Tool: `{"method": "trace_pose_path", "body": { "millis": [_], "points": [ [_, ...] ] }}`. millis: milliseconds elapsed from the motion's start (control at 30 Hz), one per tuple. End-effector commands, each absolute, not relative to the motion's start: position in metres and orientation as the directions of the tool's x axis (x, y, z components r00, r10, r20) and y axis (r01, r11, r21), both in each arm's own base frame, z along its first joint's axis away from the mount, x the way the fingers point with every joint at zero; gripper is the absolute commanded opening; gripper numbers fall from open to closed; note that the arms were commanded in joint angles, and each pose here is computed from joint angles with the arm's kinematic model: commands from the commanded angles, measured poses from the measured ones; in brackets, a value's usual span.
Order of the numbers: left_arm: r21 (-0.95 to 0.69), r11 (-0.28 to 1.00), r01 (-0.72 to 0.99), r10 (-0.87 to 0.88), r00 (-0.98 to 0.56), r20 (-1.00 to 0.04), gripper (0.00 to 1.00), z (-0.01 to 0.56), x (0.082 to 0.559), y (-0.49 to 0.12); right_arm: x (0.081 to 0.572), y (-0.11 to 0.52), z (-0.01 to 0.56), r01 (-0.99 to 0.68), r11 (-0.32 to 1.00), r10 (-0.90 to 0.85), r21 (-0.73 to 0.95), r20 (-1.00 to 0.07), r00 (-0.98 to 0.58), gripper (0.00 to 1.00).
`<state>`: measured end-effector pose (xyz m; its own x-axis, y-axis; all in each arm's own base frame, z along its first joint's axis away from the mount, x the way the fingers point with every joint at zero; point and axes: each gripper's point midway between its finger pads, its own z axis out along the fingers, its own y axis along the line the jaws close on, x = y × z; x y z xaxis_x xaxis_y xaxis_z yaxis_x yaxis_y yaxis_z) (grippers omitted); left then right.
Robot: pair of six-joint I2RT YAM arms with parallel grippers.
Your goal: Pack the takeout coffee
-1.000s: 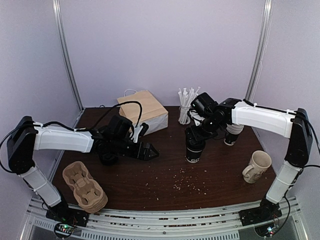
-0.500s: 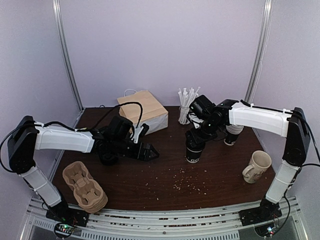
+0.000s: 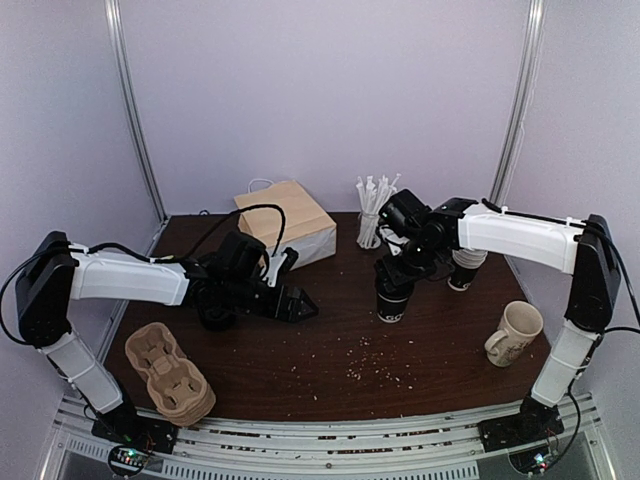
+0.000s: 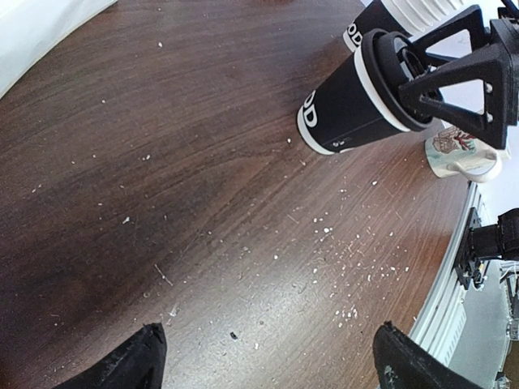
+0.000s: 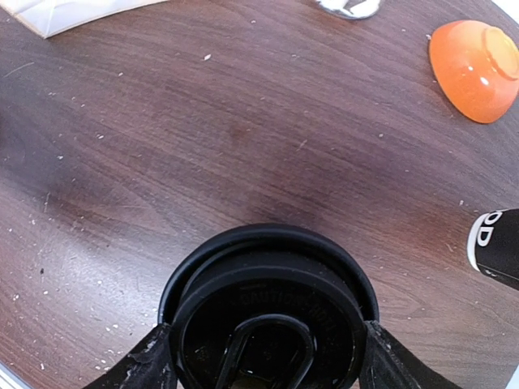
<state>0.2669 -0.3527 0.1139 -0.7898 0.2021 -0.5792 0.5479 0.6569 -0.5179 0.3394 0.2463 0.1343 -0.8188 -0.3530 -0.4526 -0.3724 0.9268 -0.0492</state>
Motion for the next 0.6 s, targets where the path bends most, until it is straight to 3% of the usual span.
{"method": "trace_pose_path", "body": {
  "millis": [0, 567],
  "points": [
    [-0.518, 0.637, 0.571, 0.189, -0.766, -0.614, 0.92, 0.126, 0.274, -0.36, 0.355, 0.223, 0.157, -0.309, 0.948, -0.305, -0.074, -0.491, -0.816, 0.65],
    [-0.513, 0.638, 0.574, 0.197, -0.766, -0.612, 0.91, 0.125, 0.277, -0.361, 0.432, 0.173, 0.159, -0.16, 0.987, -0.132, 0.006, -0.537, -0.833, 0.65]
  ]
}}
